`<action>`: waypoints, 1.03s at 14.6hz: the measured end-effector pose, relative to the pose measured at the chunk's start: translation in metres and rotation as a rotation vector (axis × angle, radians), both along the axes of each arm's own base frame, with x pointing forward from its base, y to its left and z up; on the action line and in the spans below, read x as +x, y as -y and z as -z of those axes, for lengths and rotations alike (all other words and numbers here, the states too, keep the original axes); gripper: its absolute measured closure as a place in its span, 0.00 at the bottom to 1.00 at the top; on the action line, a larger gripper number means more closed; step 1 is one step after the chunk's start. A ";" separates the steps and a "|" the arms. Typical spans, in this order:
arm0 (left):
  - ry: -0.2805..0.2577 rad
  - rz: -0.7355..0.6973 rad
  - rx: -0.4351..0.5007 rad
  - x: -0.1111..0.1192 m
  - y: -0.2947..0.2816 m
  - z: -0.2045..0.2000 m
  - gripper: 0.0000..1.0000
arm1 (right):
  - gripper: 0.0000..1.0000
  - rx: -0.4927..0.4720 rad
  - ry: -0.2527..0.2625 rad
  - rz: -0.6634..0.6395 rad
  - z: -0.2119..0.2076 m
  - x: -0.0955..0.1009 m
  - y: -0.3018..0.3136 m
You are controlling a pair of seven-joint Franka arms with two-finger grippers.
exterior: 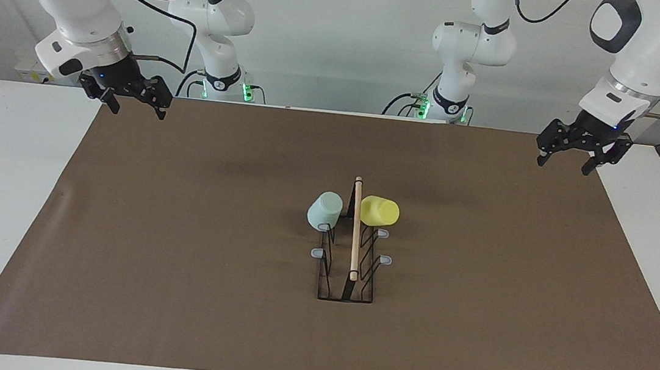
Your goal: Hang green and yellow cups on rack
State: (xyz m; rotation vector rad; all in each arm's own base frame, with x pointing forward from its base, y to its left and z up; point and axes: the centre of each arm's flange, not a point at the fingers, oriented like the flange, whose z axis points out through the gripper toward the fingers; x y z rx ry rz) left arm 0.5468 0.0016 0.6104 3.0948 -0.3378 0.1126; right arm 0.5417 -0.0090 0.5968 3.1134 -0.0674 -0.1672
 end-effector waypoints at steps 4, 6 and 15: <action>-0.026 0.029 0.006 -0.008 0.016 -0.025 0.00 | 0.00 0.000 0.000 0.000 0.000 0.000 0.000; -0.037 0.032 0.011 -0.010 0.019 -0.036 0.00 | 0.00 0.000 0.003 0.000 0.000 0.000 0.000; -0.073 0.049 0.017 -0.009 0.029 -0.035 0.00 | 0.00 0.000 0.016 0.000 -0.001 0.002 0.000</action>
